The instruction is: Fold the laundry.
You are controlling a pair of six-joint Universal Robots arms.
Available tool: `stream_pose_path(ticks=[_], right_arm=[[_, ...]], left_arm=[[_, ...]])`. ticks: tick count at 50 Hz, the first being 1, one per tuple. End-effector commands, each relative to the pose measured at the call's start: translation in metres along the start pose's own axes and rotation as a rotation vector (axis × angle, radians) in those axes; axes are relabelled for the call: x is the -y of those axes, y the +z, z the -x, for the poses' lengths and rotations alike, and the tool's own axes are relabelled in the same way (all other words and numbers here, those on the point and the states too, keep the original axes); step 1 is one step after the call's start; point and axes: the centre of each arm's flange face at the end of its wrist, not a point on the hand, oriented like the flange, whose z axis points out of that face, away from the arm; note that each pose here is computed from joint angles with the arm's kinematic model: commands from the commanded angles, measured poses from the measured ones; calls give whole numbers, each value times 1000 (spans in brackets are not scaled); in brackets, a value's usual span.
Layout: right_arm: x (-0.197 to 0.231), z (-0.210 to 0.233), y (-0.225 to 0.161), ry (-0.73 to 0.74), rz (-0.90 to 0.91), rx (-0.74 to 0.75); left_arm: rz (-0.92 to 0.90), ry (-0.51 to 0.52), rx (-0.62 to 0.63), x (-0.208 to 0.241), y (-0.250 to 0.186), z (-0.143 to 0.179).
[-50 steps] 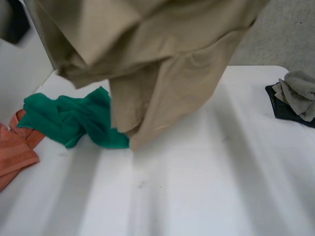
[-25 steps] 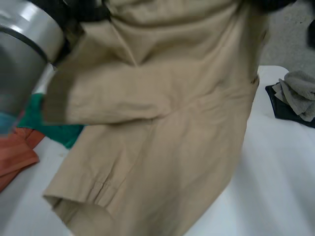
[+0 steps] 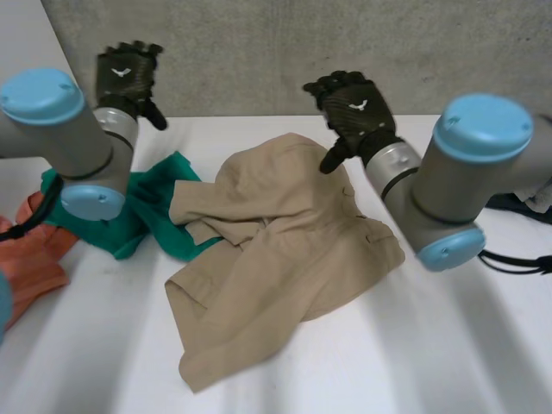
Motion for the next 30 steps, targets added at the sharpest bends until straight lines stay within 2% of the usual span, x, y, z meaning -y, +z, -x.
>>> stream_pose_path(ticks=[1, 5, 8, 13, 17, 23, 30], right_arm=[[36, -46, -12, 11, 35, -78], [47, -57, -37, -40, 110, -28], [43, -58, -61, -132, 210, 50], [17, -57, -106, -257, 424, 189], [-11, -51, -132, -286, 547, 299], [-48, -39, -144, -259, 551, 406], [-84, -30, -133, -269, 450, 400]], left_arm=[[58, 78, 66, 53, -46, 10], [134, 108, -34, 74, -101, -6], [224, 115, -161, 80, -152, -21], [449, 135, -388, 66, -249, -43], [595, 149, -499, 44, -306, -52], [680, 126, -576, 21, -349, -64], [655, 123, -475, -1, -337, -70]])
